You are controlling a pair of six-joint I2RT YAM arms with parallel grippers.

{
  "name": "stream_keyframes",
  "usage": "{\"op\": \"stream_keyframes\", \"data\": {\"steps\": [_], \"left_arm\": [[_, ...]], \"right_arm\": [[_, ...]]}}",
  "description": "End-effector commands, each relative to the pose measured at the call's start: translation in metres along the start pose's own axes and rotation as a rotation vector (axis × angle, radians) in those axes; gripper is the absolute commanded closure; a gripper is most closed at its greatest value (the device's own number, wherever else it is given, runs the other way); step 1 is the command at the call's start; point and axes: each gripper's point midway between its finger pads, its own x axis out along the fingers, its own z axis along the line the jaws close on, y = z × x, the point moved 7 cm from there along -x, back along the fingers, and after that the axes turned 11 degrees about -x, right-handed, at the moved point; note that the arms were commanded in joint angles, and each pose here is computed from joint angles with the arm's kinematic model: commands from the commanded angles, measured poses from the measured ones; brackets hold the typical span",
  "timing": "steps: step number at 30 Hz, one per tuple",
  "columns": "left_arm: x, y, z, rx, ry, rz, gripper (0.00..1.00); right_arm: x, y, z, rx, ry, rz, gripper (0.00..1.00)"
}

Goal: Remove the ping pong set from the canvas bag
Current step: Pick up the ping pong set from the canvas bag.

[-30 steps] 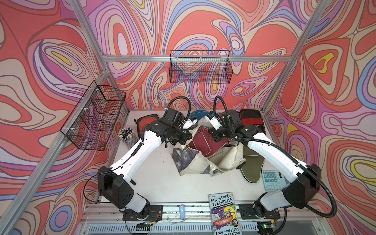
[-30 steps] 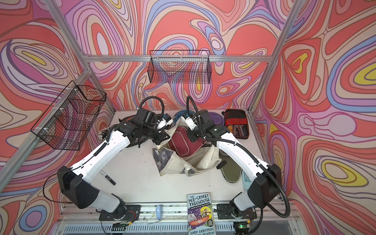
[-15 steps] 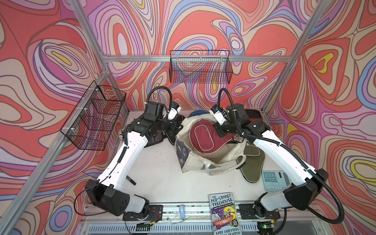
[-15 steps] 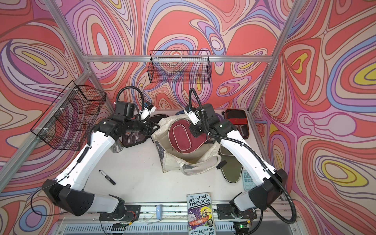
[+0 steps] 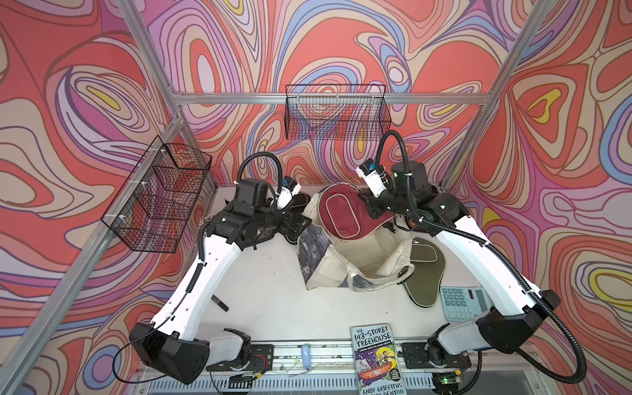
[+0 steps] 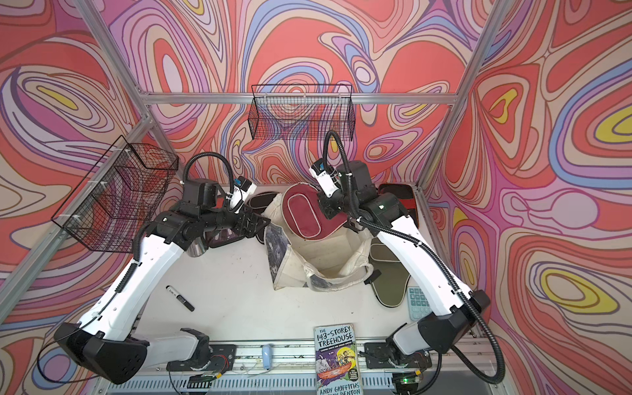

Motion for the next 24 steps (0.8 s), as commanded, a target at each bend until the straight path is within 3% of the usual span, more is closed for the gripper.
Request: {"op": "stream_keyframes", "data": {"steps": [1,8,19,21,24], "left_arm": [[-0.003,-0.002,-0.007,-0.001,0.063,-0.05,0.05],[-0.002,0.0,-0.011,-0.008,0.121,-0.094,0.0],[-0.011,-0.009,-0.033,0.043,0.328,-0.223,0.0],[-0.011,-0.009,-0.033,0.04,0.331,-0.228,0.05],[-0.013,-0.01,-0.034,0.047,0.34,-0.233,0.25]], "right_arm": [[-0.039,-0.054,-0.013,-0.025,0.036,-0.246,1.0],[-0.054,-0.082,-0.011,-0.039,-0.034,-0.367,1.0],[-0.046,-0.085,0.003,-0.013,-0.176,-0.445,1.0],[-0.044,-0.085,0.005,-0.001,-0.196,-0.457,1.0],[-0.042,-0.085,0.008,0.008,-0.227,-0.472,1.0]]}}
